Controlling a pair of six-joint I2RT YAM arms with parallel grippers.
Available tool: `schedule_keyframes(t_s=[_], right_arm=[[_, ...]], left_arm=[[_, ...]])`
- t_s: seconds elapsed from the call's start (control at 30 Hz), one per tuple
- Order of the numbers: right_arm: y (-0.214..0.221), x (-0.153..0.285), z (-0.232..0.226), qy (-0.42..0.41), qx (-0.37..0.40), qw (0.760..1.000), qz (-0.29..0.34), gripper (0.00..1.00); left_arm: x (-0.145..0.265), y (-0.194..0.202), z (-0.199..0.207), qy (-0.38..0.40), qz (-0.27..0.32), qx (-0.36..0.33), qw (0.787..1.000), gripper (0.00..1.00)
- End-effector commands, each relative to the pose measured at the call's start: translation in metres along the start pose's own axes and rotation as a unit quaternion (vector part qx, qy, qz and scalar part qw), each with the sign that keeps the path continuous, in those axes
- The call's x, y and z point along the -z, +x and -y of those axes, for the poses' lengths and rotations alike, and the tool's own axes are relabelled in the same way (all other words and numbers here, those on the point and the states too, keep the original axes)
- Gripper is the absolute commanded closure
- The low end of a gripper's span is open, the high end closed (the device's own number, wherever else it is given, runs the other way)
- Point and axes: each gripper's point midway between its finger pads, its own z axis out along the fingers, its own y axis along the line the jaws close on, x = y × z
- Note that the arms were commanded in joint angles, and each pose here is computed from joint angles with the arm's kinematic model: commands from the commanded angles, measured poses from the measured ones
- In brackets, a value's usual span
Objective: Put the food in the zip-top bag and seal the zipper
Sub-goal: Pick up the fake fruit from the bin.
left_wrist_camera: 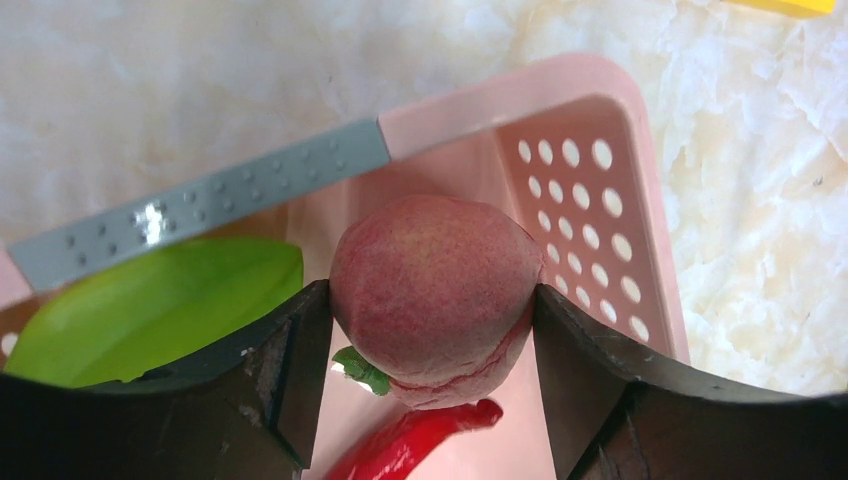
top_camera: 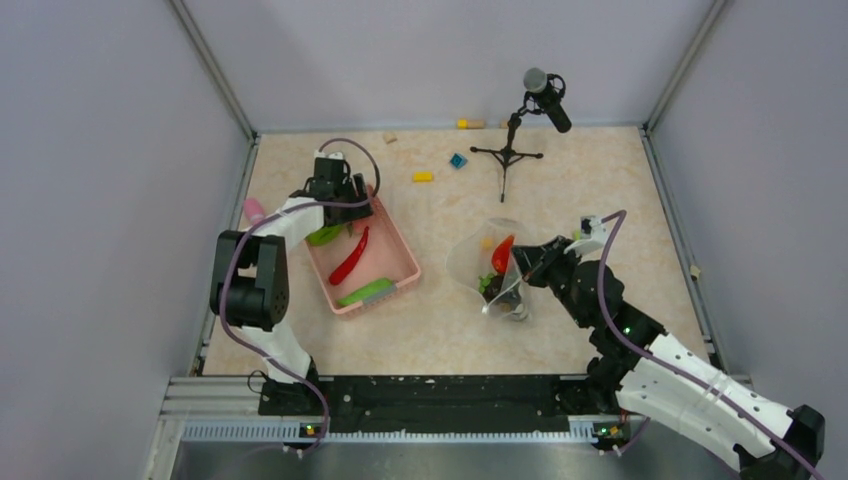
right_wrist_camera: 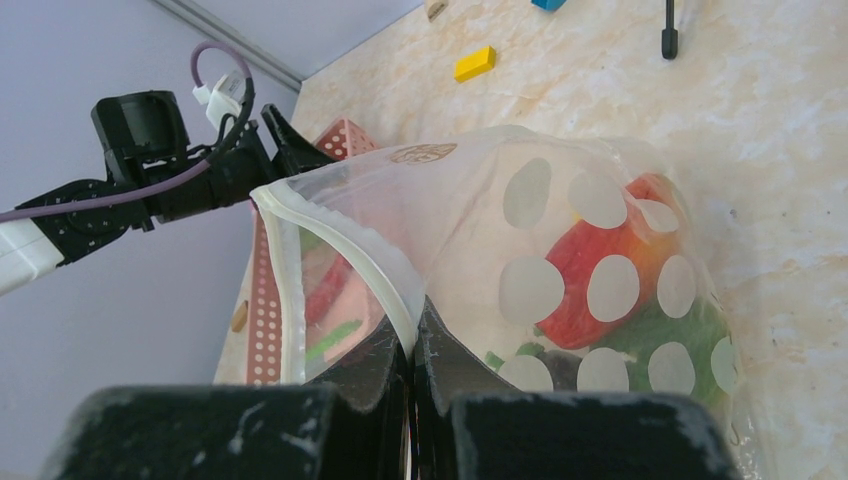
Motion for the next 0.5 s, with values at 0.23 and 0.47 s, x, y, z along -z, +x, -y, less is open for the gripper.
schedule_keyframes(t_s=[0.23, 0.47], right_arm=[[-0.002, 0.001, -0.001, -0.005, -0.013, 1.000, 0.009, 1.00], [0.004, 0.000, 0.006, 0.003, -0.015, 1.000, 0.004, 1.00]], left_arm=[[0.056, 0.001, 0.002, -0.001, 0.036, 0.047, 0.998, 0.86], [0.100, -0.002, 0.015, 0.038, 0.083, 0.048, 0.995, 0.89]])
